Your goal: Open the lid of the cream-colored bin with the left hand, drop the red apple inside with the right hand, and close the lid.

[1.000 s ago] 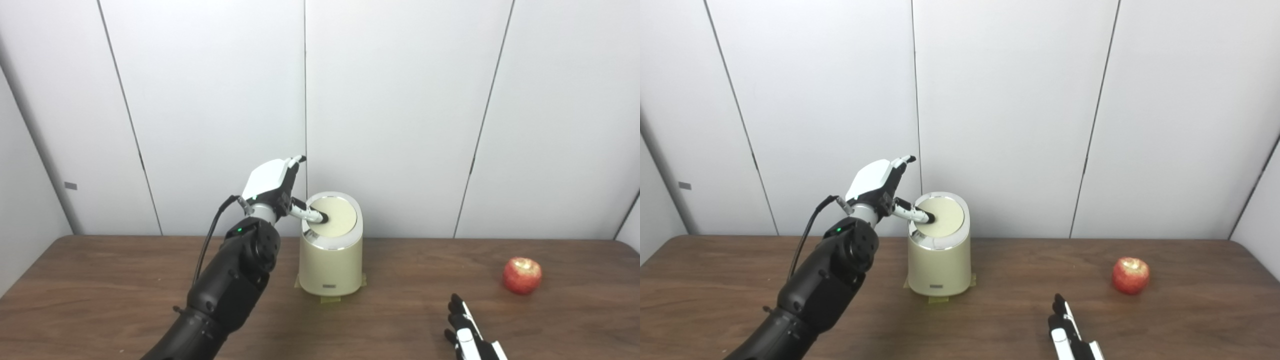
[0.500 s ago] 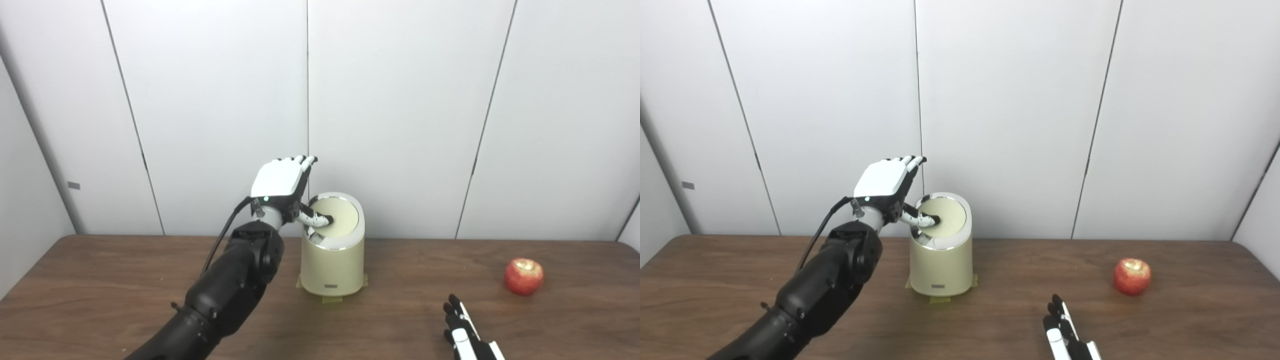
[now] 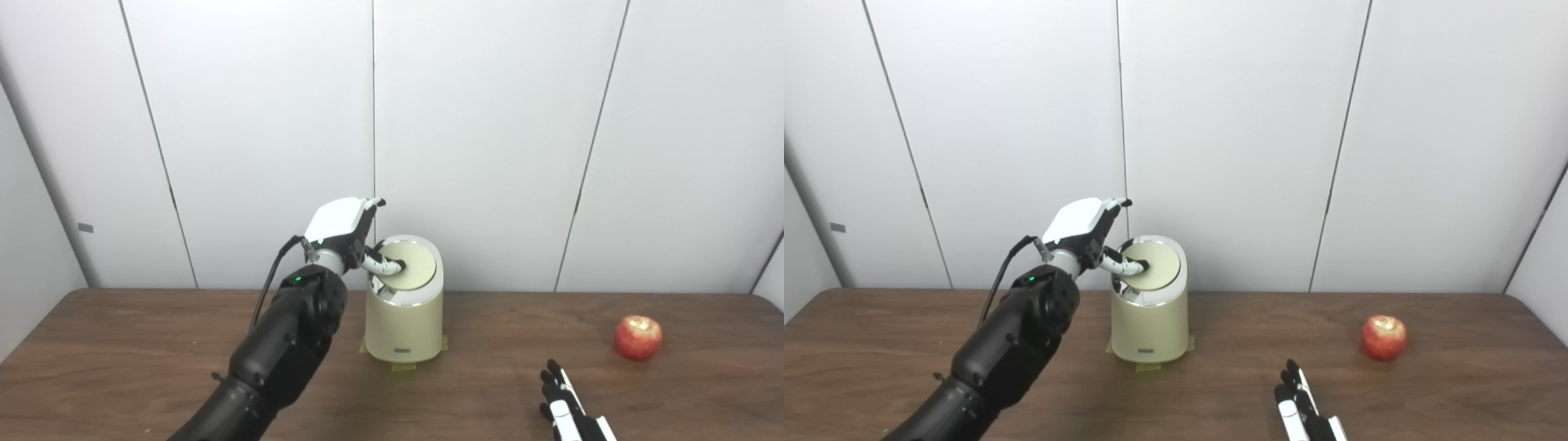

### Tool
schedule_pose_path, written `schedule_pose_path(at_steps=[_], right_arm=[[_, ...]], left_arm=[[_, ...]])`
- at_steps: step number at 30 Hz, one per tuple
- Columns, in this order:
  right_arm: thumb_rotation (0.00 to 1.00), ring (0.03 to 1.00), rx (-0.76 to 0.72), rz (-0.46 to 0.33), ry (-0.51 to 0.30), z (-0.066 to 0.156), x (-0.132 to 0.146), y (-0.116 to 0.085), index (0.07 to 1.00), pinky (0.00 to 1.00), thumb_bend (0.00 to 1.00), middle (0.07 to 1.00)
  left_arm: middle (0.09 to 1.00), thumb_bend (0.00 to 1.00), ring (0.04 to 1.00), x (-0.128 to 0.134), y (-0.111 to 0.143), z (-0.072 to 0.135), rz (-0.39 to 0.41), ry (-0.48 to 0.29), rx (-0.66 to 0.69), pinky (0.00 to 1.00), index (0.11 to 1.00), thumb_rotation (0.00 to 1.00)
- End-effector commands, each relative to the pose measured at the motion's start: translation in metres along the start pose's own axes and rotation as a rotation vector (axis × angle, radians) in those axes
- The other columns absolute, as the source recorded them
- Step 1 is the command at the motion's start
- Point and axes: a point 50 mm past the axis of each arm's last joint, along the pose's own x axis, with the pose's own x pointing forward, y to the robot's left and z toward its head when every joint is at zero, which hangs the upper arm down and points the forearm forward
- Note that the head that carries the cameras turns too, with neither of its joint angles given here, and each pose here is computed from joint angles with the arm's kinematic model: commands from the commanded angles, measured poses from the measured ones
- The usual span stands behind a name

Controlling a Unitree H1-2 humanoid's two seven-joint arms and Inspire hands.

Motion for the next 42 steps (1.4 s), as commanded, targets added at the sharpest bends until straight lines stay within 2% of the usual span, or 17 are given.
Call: schedule_pose_path(at_steps=[1,2,5,7,10,12,16,18,21,24,27,33,37,42], right_arm=[[0.92,0.992,0.029,0.030,-0.025,0.009,0.001,0.006,1.000,0.96,0.53,0.982],[0.92,0.991,0.027,0.030,-0.023,0.009,0.001,0.006,1.000,0.96,0.53,0.981],[0.93,0.969,-0.028,0.022,-0.031,0.011,0.000,0.004,0.988,0.91,0.53,0.969],[0.94,0.956,-0.061,0.015,-0.039,0.012,0.000,0.002,0.978,0.88,0.53,0.961],[0.93,0.937,-0.079,0.006,-0.046,0.014,0.000,0.001,0.963,0.85,0.53,0.948],[0.87,0.928,-0.072,0.003,-0.051,0.016,-0.001,0.000,0.957,0.84,0.52,0.942],[0.72,0.912,-0.064,-0.013,-0.061,0.017,-0.002,-0.002,0.945,0.82,0.49,0.935],[0.58,0.901,-0.059,-0.022,-0.070,0.019,-0.001,-0.003,0.930,0.79,0.52,0.928],[0.46,0.895,-0.061,-0.035,-0.081,0.020,0.000,-0.005,0.915,0.78,0.54,0.921],[0.42,0.893,-0.063,-0.060,-0.084,0.021,0.000,-0.008,0.906,0.82,0.57,0.920],[0.36,0.900,-0.044,-0.071,-0.095,0.023,0.000,-0.012,0.902,0.87,0.60,0.923],[0.29,0.894,-0.047,-0.099,-0.127,0.028,0.005,-0.027,0.895,0.82,0.69,0.922],[0.24,0.893,-0.074,-0.130,-0.158,0.034,0.012,-0.042,0.904,0.79,0.71,0.924],[0.21,0.899,-0.132,-0.177,-0.184,0.034,0.022,-0.067,0.906,0.81,0.78,0.932]], left_arm=[[0.940,0.67,0.920,0.000,0.040,0.019,0.091,-0.052,-0.074,0.84,0.903,0.36],[0.931,0.62,0.901,-0.002,0.044,0.020,0.100,-0.056,-0.102,0.77,0.892,0.45],[0.891,0.50,0.859,-0.011,0.056,0.017,0.149,-0.067,-0.185,0.69,0.867,0.61],[0.871,0.46,0.841,-0.016,0.058,0.014,0.185,-0.063,-0.193,0.69,0.857,0.65],[0.883,0.43,0.863,-0.027,0.056,0.004,0.213,-0.052,-0.267,0.74,0.860,0.75],[0.910,0.43,0.896,-0.035,0.052,-0.003,0.218,-0.046,-0.357,0.80,0.871,0.84],[0.923,0.44,0.906,-0.056,0.043,-0.019,0.218,-0.030,-0.438,0.82,0.896,0.95],[0.902,0.41,0.884,-0.065,0.038,-0.026,0.217,-0.027,-0.453,0.81,0.893,0.99],[0.886,0.39,0.864,-0.079,0.029,-0.039,0.215,-0.040,-0.490,0.80,0.883,1.00],[0.877,0.40,0.846,-0.094,0.015,-0.057,0.218,-0.054,-0.572,0.77,0.875,0.96],[0.892,0.43,0.865,-0.110,0.003,-0.070,0.201,-0.045,-0.613,0.80,0.890,0.94],[0.913,0.49,0.902,-0.140,-0.029,-0.092,0.154,-0.019,-0.739,0.86,0.917,0.96],[0.922,0.49,0.915,-0.155,-0.045,-0.100,0.123,-0.021,-0.760,0.89,0.937,1.00],[0.930,0.51,0.933,-0.165,-0.055,-0.106,0.100,-0.010,-0.750,0.97,0.952,1.00]])
